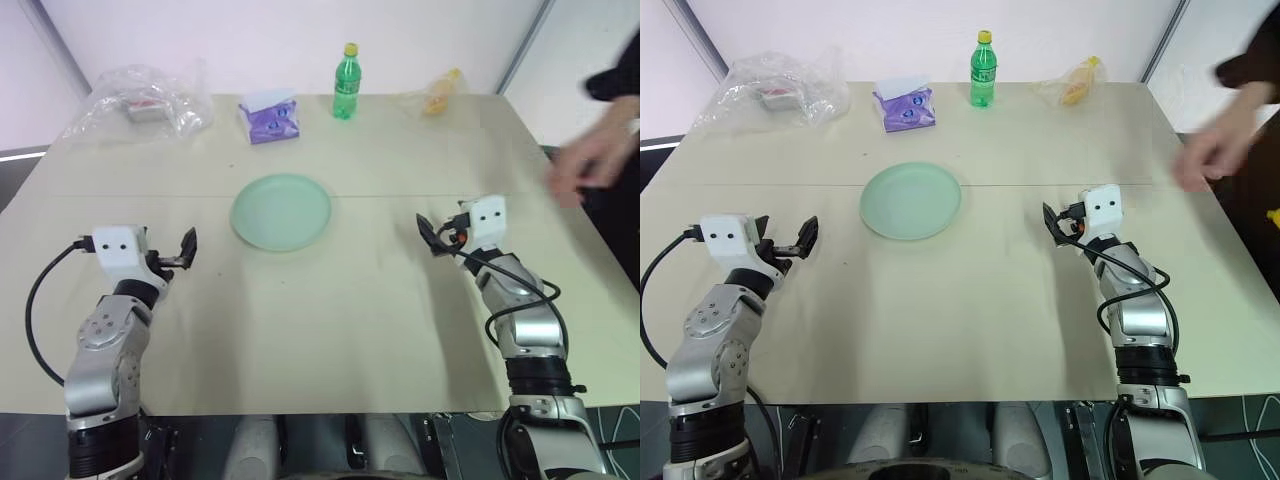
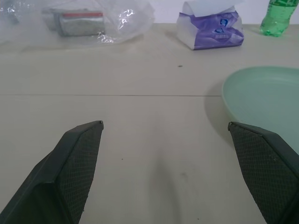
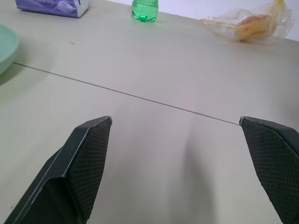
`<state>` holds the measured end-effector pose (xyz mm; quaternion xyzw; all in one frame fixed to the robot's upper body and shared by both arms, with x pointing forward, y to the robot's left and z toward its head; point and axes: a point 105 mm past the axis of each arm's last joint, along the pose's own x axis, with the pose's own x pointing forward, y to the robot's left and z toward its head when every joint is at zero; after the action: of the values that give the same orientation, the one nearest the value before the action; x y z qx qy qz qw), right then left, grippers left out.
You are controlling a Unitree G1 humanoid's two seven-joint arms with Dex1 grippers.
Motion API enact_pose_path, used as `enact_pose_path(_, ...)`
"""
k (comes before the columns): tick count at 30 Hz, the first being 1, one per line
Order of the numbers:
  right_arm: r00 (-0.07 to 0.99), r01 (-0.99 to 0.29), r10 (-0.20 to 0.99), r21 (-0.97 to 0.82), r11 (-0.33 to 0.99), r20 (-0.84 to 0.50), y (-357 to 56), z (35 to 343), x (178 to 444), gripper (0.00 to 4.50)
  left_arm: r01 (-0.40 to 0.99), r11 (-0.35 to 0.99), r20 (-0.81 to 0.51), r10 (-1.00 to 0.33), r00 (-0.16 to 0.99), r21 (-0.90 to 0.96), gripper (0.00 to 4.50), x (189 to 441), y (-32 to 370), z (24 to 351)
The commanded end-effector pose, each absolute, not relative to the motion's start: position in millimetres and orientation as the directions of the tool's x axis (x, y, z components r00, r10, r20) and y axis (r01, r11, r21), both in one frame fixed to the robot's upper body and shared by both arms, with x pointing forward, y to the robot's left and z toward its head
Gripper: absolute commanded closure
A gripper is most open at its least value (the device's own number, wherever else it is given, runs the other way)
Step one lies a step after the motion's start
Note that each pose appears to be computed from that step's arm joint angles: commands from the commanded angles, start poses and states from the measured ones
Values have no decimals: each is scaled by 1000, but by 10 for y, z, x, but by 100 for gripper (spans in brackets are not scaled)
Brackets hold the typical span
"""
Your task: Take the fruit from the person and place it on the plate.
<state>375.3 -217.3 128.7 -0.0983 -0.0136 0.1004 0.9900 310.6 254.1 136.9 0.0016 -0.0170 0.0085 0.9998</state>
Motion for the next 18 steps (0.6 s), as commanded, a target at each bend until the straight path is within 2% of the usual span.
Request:
enact_pose_path(1,977,-184,202,-214,959,63,-2188,1446,3733,0,-6,1000,86,6,996,-3,2,3073,2547,1499)
enact_pose_path(18,977,-186,204,-217,958,62,-2182,1439,3744,0,-16,1000,93,15,996,11,2,3070,2551,1508)
